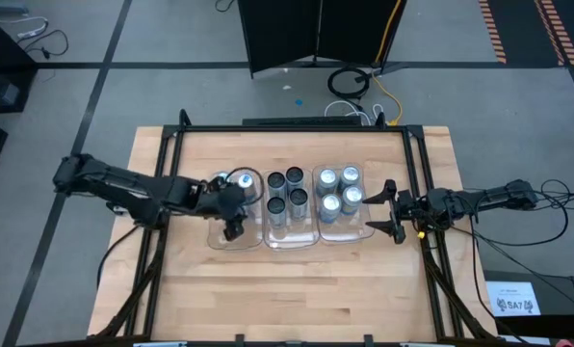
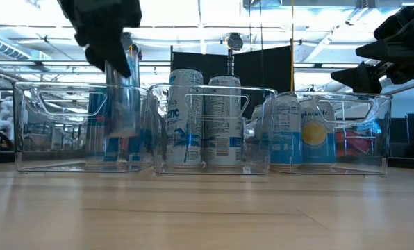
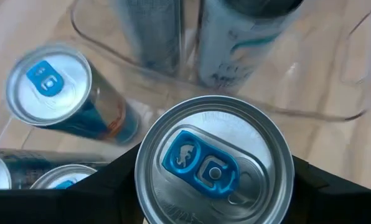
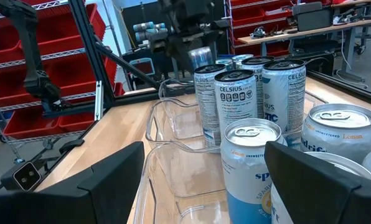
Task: Sort soda cans
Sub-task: Put the blue soda can into the left transparent bin
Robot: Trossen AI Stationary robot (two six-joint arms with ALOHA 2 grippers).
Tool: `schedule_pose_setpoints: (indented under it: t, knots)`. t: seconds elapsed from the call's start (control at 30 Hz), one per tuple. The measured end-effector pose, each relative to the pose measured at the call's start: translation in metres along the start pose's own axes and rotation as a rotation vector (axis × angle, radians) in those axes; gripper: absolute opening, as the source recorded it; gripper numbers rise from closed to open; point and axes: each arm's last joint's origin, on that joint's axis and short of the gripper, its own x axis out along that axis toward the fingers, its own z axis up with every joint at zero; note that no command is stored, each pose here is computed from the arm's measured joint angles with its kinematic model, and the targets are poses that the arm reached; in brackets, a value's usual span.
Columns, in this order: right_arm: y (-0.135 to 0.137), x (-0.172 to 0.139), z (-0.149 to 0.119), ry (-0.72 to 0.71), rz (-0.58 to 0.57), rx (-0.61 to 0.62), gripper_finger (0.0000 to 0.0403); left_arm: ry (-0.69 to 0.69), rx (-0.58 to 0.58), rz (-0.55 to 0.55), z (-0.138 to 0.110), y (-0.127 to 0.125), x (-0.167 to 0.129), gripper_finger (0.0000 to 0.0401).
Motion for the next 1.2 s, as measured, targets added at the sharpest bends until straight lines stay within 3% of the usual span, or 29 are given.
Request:
schedule_pose_setpoints:
  t: [0.2,0.37,0.7,1.2]
  knots:
    - [0.0,0.0,0.0,0.0,0.0,0.0,0.0325,0.081,0.052,0.034,0.005,0.008,0.025,0.0247]
    - [0.0,0.0,0.0,0.0,0.0,0.0,0.0325,0.067,0.07,0.051,0.012,0.012,0.037,0.0247]
    - [0.0,0.0,0.0,0.0,0.0,0.0,0.0325,0.039,0.003,0.098,0.021,0.029,0.043,0.0247]
    - [0.0,0.0,0.0,0.0,0.0,0.0,0.0325,0.084,-0.131,0.088,0.017,0.03,0.043,0.0247]
